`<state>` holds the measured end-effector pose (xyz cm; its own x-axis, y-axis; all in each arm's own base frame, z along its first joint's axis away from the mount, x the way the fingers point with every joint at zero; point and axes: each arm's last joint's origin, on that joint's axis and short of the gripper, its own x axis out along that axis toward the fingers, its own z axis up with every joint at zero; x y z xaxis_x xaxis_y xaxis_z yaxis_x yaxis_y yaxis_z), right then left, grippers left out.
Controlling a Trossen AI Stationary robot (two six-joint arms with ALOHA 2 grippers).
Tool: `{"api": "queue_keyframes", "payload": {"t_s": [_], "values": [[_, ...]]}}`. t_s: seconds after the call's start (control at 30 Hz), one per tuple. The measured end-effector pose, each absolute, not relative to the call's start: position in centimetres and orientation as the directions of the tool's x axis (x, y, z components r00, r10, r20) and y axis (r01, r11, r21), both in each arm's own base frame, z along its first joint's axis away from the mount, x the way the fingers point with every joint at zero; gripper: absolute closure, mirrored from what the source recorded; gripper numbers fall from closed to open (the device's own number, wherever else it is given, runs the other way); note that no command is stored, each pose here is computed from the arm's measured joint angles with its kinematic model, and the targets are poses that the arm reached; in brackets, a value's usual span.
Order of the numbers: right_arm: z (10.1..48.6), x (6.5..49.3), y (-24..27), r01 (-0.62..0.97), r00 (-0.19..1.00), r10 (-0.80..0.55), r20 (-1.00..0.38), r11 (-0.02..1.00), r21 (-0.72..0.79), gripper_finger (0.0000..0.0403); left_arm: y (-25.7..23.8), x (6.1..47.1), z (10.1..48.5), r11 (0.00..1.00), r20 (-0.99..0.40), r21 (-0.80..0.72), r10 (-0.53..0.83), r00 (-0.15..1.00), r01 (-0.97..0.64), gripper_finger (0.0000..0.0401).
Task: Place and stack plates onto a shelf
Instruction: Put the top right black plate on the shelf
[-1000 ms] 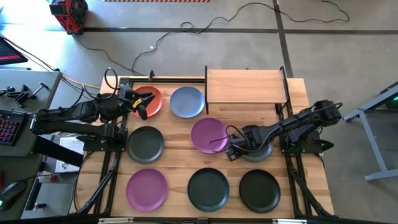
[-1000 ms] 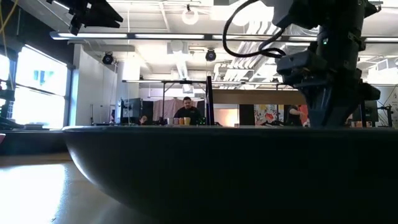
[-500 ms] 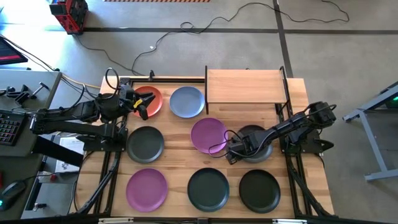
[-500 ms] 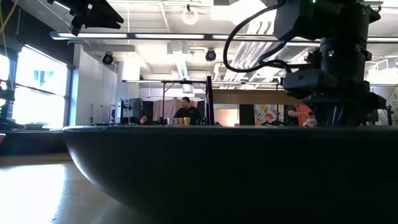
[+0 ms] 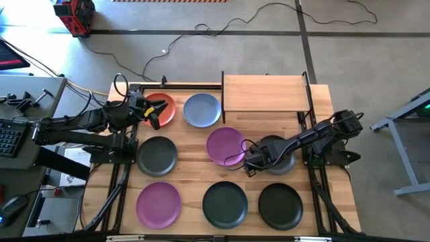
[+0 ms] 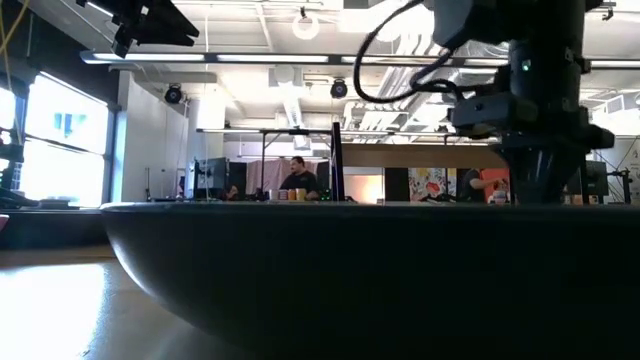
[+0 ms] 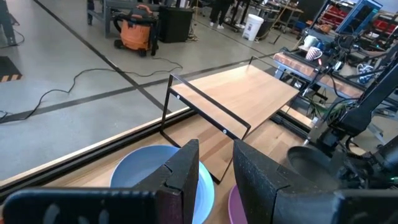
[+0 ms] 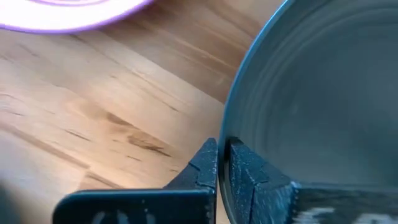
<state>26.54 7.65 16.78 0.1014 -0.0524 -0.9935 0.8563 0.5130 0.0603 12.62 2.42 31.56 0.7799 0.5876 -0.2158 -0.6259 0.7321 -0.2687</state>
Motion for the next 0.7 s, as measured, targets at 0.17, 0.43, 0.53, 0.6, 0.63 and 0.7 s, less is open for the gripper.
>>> {"api": "queue_keyframes", "payload": {"t_s": [0.17, 0.43, 0.53, 0.6, 0.63, 0.7], "values": [[17.8, 27.0, 7.8, 0.856, 0.108, -0.050, -0.993, 0.513, 0.067, 0.0403, 2.4, 12.6, 31.6, 0.732, -0.216, -0.268, 0.588, 0.780, -0.626, 0.0313], [21.0, 28.2, 8.1, 0.858, 0.127, -0.044, -0.991, 0.506, 0.087, 0.0401, 2.4, 12.6, 31.6, 0.732, -0.216, -0.268, 0.588, 0.780, -0.626, 0.0313], [22.4, 28.4, 8.2, 0.867, 0.124, -0.046, -0.991, 0.491, 0.086, 0.0401, 2.4, 12.6, 31.6, 0.732, -0.216, -0.268, 0.588, 0.780, -0.626, 0.0313], [23.4, 28.5, 8.4, 0.865, 0.128, -0.063, -0.990, 0.494, 0.080, 0.0402, 2.4, 12.6, 31.6, 0.732, -0.216, -0.267, 0.588, 0.779, -0.626, 0.0313], [23.9, 28.6, 8.4, 0.865, 0.132, -0.073, -0.989, 0.495, 0.079, 0.0402, 2.4, 12.6, 31.6, 0.732, -0.216, -0.267, 0.588, 0.780, -0.626, 0.0313], [24.9, 28.8, 8.4, 0.865, 0.144, -0.085, -0.986, 0.495, 0.083, 0.0402, 2.4, 12.6, 31.6, 0.733, -0.216, -0.267, 0.588, 0.780, -0.626, 0.0313]]}}
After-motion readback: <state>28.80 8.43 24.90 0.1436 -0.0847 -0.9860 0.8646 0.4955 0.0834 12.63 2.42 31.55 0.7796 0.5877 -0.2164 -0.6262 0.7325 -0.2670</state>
